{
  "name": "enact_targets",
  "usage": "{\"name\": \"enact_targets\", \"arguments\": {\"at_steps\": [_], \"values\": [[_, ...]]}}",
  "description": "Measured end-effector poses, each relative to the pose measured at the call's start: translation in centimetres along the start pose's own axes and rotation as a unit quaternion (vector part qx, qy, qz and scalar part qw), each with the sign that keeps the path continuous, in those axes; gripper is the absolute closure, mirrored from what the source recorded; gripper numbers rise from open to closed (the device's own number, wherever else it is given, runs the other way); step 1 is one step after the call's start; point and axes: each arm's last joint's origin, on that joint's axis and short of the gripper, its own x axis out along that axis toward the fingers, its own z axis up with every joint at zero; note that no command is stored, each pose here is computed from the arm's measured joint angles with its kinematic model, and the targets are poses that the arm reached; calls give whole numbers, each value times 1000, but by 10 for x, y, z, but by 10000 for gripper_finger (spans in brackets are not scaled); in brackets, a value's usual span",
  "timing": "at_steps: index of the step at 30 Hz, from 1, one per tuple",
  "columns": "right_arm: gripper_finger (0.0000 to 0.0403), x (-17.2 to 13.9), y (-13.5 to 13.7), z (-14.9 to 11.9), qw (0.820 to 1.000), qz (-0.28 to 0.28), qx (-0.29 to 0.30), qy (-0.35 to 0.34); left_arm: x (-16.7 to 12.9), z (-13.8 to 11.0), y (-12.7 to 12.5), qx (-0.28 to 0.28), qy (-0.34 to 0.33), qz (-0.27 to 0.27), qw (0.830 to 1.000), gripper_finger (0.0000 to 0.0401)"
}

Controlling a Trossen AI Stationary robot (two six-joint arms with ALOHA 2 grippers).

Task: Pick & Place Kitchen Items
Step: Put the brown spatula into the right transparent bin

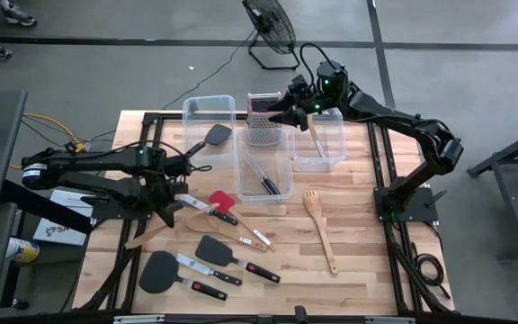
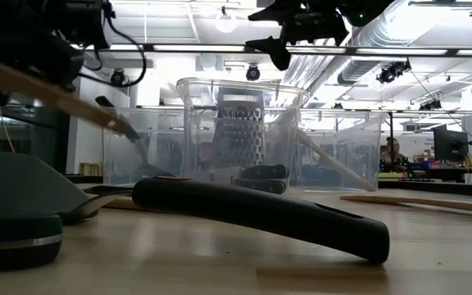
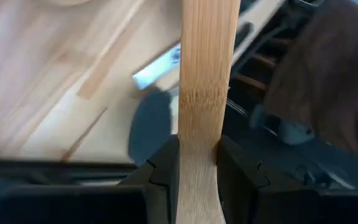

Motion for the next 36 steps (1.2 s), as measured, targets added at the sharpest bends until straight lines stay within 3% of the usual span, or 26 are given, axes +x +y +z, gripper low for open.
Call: {"name": "enact_targets", "arguments": {"at_steps": [6,15,18,22,27,33,36], "values": [[128,0,0,0,1000,0,-1,0,-8,12,-21,104,-48,-64,991,325],[128,0,0,0,1000,0,-1,0,-49,9,-76,238,-151,-98,954,325],[128,0,0,0,1000,0,-1,0,-63,8,-91,287,-212,-80,931,325],[128,0,0,0,1000,1,1,0,-79,10,-106,330,-324,-24,887,325],[128,1,2,0,1000,7,4,2,-89,13,-109,319,-430,79,841,325],[128,1,7,6,999,42,-19,-13,-92,21,-105,292,-492,181,800,325],[128,3,12,9,998,53,-30,-29,-94,29,-109,291,-527,210,770,325]]}}
